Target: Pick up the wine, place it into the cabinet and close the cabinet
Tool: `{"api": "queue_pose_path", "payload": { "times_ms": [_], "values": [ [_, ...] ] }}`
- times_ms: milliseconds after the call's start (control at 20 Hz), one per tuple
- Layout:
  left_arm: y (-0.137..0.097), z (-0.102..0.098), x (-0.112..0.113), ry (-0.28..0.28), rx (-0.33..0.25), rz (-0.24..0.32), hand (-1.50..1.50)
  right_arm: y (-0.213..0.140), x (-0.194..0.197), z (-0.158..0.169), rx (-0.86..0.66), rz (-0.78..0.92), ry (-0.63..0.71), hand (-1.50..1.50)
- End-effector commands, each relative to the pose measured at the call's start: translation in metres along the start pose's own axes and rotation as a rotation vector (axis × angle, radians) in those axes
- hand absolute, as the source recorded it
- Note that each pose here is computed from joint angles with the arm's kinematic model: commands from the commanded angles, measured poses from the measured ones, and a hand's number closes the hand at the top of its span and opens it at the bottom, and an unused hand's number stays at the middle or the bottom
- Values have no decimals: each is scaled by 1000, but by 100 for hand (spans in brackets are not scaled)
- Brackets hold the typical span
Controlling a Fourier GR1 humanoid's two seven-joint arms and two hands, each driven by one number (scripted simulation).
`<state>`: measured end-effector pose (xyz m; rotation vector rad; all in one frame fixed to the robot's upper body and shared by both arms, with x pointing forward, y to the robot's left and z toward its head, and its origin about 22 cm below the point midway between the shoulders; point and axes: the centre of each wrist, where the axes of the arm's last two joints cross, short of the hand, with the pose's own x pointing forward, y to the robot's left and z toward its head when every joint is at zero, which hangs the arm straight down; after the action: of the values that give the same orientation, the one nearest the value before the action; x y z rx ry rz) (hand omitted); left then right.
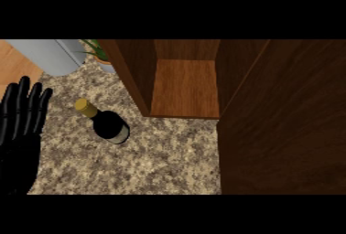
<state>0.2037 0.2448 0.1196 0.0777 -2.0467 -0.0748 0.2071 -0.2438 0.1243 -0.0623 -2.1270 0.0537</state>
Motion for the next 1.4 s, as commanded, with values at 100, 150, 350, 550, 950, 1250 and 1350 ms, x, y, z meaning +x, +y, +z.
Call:
{"api": "queue_pose_path", "payload": {
  "times_ms": [100,150,350,550,950,1250,1350],
  "values": [
    [-2,-40,-10,-48,97,-82,-150,2,6,14,33,-11,-25,-150],
    [7,-47,-19,-43,119,-125,-150,-3,4,10,49,-5,6,-150],
    [-19,-49,-35,125,206,201,-150,4,8,32,277,-154,148,-150],
    [-29,-82,-23,133,217,231,-150,-12,32,42,307,-172,178,-150],
    [-58,-103,-15,139,240,255,-150,-11,46,31,280,-176,202,-150],
    [-65,-101,-37,138,227,237,-150,-29,46,15,300,-177,181,-150],
    [-41,-109,-6,148,228,254,-150,-10,74,34,306,-168,189,-150]
  ]
}}
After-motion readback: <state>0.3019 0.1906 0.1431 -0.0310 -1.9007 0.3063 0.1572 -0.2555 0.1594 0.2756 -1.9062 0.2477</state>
